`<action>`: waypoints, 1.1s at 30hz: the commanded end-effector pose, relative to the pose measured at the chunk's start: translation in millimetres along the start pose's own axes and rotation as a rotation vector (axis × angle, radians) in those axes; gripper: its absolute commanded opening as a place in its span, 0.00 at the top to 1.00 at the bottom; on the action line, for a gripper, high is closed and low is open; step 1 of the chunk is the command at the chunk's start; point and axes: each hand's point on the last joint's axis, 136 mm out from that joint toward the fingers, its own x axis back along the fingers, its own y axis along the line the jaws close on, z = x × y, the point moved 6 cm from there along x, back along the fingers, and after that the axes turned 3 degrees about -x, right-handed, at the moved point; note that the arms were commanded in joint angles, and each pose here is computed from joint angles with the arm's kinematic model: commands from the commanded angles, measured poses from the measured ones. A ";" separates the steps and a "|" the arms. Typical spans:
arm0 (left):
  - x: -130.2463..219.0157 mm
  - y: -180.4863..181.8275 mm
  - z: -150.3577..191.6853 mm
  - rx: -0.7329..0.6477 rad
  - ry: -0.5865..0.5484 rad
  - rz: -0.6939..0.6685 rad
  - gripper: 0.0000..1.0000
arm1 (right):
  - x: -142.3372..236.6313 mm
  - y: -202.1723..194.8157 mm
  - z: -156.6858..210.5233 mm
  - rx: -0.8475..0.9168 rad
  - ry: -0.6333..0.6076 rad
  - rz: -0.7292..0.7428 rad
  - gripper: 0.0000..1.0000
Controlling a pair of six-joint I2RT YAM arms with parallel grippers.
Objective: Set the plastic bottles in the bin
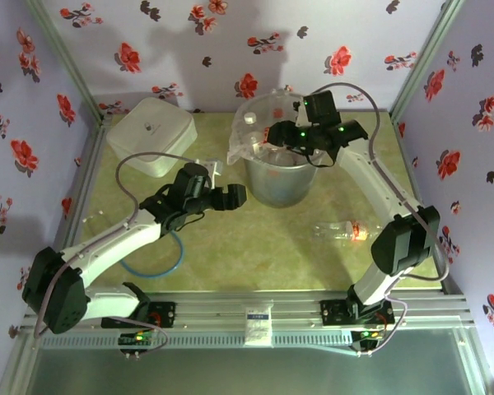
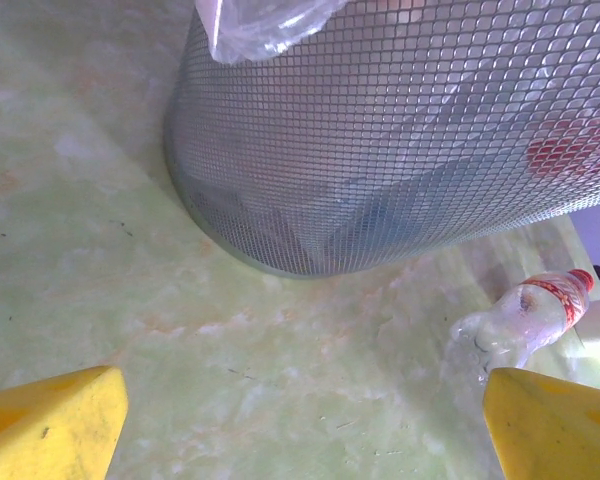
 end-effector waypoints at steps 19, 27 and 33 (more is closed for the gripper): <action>-3.6 -3.4 -6.7 -0.013 -0.009 0.023 0.08 | 41.9 2.4 -42.4 0.133 -0.176 0.256 0.41; 1.4 -1.2 -5.5 -0.014 -0.013 0.011 0.08 | -0.5 3.9 -31.7 0.112 -0.069 0.190 0.50; 4.7 -4.1 -10.6 -0.018 -0.026 0.016 0.08 | 35.5 14.7 -35.7 0.122 -0.163 0.174 0.44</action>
